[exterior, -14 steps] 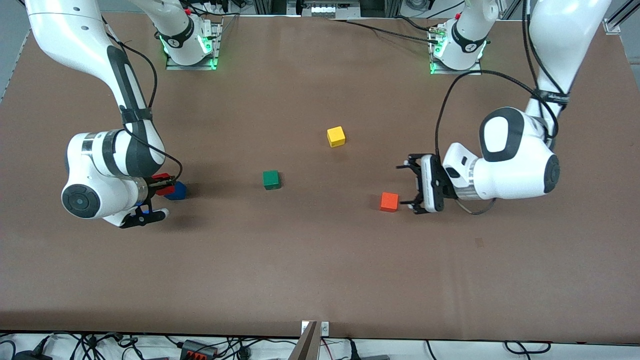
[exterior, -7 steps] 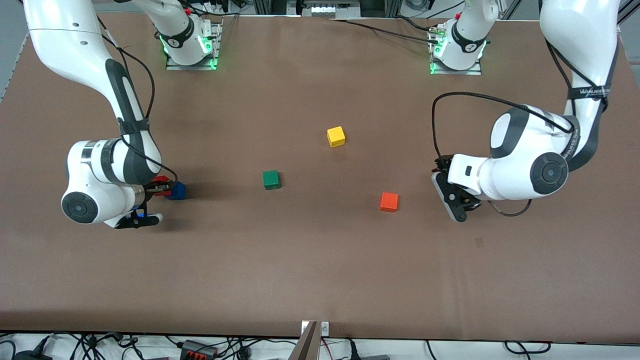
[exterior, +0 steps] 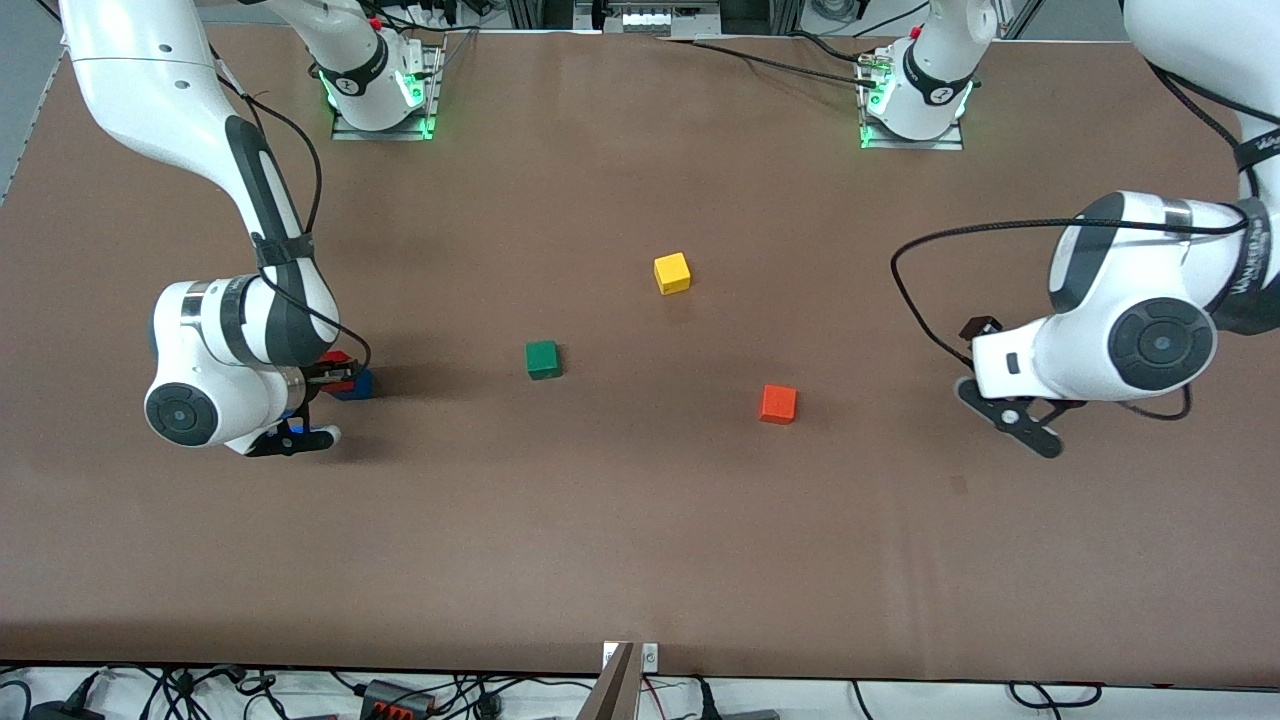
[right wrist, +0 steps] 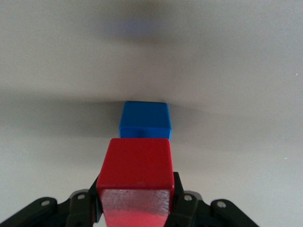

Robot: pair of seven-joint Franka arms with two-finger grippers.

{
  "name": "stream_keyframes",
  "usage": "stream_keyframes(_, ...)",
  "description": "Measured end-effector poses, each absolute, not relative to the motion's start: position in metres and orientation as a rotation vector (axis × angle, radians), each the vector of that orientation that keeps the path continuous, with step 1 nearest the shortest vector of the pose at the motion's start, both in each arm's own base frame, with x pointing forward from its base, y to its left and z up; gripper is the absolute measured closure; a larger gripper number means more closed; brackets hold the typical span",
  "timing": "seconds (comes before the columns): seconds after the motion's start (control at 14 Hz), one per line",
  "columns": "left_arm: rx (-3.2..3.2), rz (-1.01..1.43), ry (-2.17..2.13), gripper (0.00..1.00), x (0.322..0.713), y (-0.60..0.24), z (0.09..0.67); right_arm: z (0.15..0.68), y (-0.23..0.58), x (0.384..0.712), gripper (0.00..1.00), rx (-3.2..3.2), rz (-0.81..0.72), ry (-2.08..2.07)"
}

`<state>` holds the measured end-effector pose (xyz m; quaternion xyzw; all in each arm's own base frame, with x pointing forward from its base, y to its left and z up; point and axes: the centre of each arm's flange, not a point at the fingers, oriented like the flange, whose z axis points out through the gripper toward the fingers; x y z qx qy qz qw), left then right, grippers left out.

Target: Pass red block to right arm, stack on blue

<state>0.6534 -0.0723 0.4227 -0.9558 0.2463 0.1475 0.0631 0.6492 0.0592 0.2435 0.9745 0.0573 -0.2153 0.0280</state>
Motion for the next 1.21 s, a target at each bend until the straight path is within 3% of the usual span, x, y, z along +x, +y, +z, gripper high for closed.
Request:
stream_keyframes(0.57,-2.975,0.276,0.368,0.0,0.65,-0.04,0.528,0.233,0.058,0.646,0.44,3.004,-0.677,0.172)
stream_keyframes(1.0,-3.099,-0.063,0.106,0.0,0.614,0.029,0.594,0.227,0.057,0.642,0.44,3.001,-0.678,0.14)
stream_keyframes(1.21,-3.092,-0.11,0.109,0.0,0.58,0.026,0.597,0.238,0.059,0.644,0.18,3.001,-0.665,0.103)
